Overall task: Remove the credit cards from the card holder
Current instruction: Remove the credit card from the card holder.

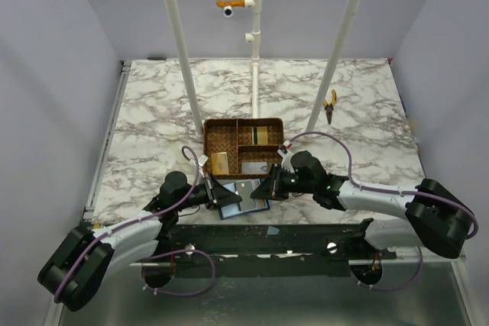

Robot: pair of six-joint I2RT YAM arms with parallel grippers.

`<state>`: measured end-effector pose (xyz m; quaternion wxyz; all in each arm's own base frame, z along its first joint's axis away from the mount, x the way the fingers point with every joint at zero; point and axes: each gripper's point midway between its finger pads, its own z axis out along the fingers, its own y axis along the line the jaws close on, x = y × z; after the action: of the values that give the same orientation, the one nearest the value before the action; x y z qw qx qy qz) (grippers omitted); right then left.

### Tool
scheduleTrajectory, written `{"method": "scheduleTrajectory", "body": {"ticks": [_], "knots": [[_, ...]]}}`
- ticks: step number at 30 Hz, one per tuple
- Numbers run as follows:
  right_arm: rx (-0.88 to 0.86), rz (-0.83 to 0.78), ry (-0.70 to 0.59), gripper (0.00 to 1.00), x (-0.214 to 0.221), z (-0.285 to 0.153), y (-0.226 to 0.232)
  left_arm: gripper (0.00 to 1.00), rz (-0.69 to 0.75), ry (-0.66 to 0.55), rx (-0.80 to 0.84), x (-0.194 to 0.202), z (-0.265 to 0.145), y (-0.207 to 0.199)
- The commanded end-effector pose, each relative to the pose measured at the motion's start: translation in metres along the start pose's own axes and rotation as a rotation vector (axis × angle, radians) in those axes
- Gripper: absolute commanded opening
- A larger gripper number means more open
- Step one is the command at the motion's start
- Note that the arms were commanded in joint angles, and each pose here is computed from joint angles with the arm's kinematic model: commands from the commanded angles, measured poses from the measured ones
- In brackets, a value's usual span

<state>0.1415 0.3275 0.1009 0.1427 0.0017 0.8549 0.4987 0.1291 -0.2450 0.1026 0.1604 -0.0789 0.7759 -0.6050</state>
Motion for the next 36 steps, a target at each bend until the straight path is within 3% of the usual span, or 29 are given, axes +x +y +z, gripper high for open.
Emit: {"method": "scheduleTrajectory", "body": {"ticks": [1, 4, 14, 20, 23, 27, 31, 36], "knots": [[-0.063, 0.003, 0.022, 0.10, 0.006, -0.001, 0.013, 0.00, 0.008, 0.019, -0.002, 0.013, -0.008, 0.015], [-0.038, 0.006, 0.001, 0.01, 0.003, -0.001, 0.010, 0.00, 0.009, 0.022, -0.007, 0.014, -0.008, 0.016], [0.062, 0.027, -0.067, 0.01, -0.004, -0.006, -0.013, 0.00, 0.009, 0.031, -0.042, 0.017, -0.011, 0.024], [0.070, 0.031, -0.062, 0.01, -0.001, -0.006, -0.018, 0.17, 0.016, 0.021, -0.051, 0.017, -0.012, 0.026], [0.061, 0.026, -0.057, 0.01, 0.000, -0.005, -0.017, 0.18, 0.024, 0.019, -0.054, 0.016, -0.012, 0.025], [0.058, 0.027, -0.048, 0.01, 0.001, -0.004, -0.017, 0.15, 0.031, 0.021, -0.059, 0.015, -0.012, 0.025], [0.075, 0.030, -0.049, 0.01, 0.003, -0.004, -0.023, 0.01, 0.022, 0.028, -0.082, 0.016, -0.011, 0.030], [0.136, 0.036, -0.064, 0.01, 0.003, -0.006, -0.038, 0.00, 0.006, 0.038, -0.122, 0.018, -0.011, 0.040]]}}
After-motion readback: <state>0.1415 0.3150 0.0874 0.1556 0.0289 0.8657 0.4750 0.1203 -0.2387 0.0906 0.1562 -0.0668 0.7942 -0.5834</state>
